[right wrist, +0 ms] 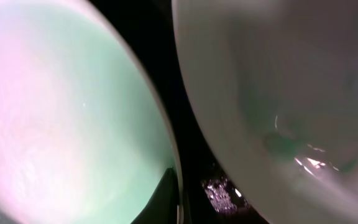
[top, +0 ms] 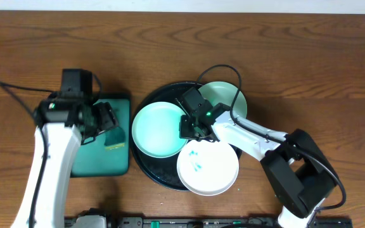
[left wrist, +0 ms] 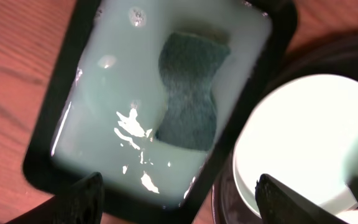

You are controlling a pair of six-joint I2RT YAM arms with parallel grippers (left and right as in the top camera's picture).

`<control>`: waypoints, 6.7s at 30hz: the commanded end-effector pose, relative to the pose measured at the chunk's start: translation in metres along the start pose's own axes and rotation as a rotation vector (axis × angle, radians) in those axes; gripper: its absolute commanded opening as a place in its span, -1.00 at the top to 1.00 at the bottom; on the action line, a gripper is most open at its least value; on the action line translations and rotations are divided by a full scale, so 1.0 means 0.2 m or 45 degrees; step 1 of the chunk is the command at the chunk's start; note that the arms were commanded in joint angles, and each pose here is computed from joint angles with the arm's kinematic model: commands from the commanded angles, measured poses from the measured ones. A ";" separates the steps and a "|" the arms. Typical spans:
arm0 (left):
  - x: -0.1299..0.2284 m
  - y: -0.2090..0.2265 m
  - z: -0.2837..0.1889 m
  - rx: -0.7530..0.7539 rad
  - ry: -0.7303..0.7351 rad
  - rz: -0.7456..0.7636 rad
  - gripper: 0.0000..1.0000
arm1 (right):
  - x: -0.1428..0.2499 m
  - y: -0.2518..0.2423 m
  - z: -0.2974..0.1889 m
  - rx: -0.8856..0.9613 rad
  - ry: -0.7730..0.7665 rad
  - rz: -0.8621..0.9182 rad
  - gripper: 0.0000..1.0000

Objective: Clean dirty plates on tray and stack at the side
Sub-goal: 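Return the sponge to the teal tray with the left gripper, then lift the scrubbed pale green plate off the black tray with the right gripper, then place the pale green plate on the table right of the tray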

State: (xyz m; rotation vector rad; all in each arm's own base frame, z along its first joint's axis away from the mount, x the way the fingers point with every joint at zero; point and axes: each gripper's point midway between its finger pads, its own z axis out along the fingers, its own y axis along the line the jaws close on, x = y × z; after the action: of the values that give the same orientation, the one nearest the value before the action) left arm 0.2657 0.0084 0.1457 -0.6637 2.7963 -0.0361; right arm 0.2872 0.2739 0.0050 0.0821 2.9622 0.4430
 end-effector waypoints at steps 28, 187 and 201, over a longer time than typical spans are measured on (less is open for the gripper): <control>0.12 0.16 -0.19 -0.109 -0.050 0.007 -0.58 | 0.14 0.17 -0.60 -0.592 0.320 0.115 0.96; 0.13 0.18 -0.15 -0.161 -0.016 -0.045 -0.59 | -0.62 -1.85 -0.75 -0.028 -0.529 1.041 0.97; 0.13 0.18 -0.15 -0.160 -0.016 -0.045 -0.59 | -0.59 -2.00 -0.65 -0.065 -0.492 0.987 0.49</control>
State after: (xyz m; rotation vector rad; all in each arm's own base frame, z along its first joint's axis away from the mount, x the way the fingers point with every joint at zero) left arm 0.2204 0.0256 0.1659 -0.7293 2.7905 0.1140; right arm 0.3663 -0.1624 0.0168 1.3151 2.4037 0.4267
